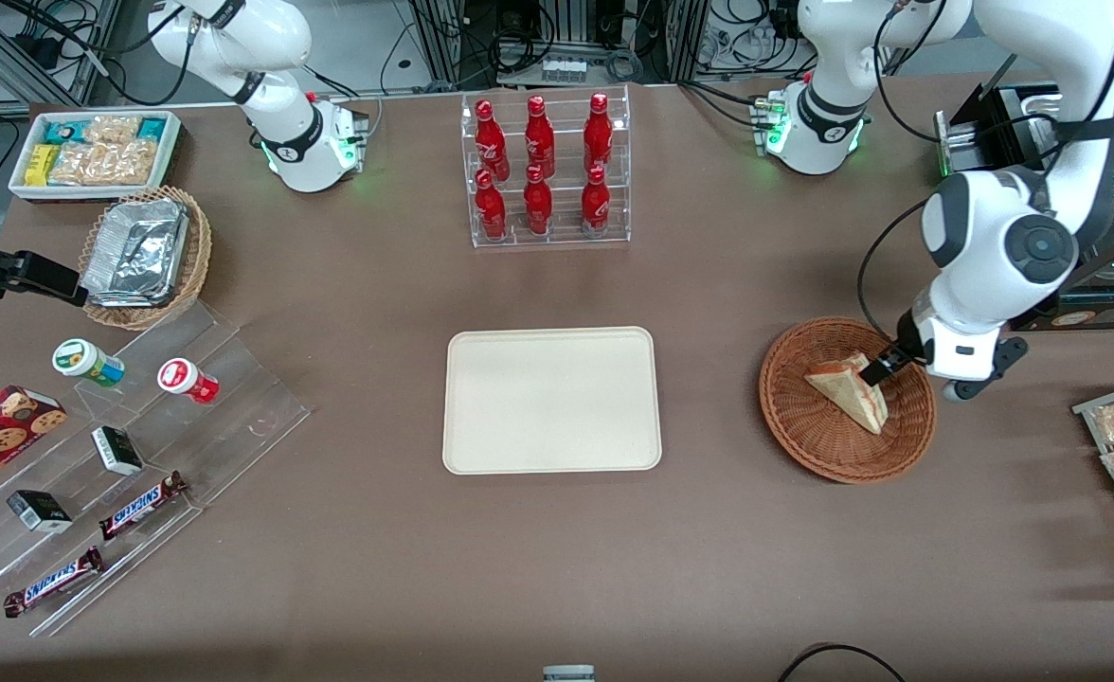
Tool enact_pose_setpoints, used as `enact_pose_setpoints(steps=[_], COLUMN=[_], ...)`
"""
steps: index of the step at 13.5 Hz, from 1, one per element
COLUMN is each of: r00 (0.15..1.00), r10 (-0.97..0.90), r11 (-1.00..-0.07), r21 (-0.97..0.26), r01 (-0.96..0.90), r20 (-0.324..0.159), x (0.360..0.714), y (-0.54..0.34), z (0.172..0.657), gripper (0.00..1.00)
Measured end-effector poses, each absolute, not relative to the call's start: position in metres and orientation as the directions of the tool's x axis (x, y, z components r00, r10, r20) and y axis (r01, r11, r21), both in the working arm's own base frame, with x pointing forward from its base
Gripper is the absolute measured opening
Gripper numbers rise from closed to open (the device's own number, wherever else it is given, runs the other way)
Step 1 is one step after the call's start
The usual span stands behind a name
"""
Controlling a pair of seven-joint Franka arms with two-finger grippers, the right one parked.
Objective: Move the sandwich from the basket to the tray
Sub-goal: 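Move the open left gripper over the sandwich in the wicker basket, then lower the left gripper and close it on the wrapped sandwich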
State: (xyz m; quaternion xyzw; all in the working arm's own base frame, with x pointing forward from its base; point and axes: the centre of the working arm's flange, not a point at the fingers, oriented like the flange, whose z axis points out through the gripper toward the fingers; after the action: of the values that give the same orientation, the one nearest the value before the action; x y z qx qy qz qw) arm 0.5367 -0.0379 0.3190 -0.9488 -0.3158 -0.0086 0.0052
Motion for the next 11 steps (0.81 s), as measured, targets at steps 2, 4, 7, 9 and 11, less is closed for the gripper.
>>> enact_pose_setpoints(steps=[2, 4, 7, 9, 11], r00=[0.794, 0.793, 0.792, 0.790, 0.790], r10=[0.608, 0.609, 0.609, 0.611, 0.611], r11=[-0.794, -0.793, -0.793, -0.792, -0.791], r21=[0.003, 0.004, 0.021, 0.025, 0.023], r01=[0.608, 0.609, 0.608, 0.611, 0.611], r20=[0.027, 0.029, 0.047, 0.052, 0.050], x=[0.531, 0.526, 0.519, 0.515, 0.515], y=[-0.046, -0.046, -0.045, -0.044, -0.044], z=[0.303, 0.288, 0.262, 0.246, 0.239], gripper=[1.00, 1.00, 1.00, 1.00, 0.93])
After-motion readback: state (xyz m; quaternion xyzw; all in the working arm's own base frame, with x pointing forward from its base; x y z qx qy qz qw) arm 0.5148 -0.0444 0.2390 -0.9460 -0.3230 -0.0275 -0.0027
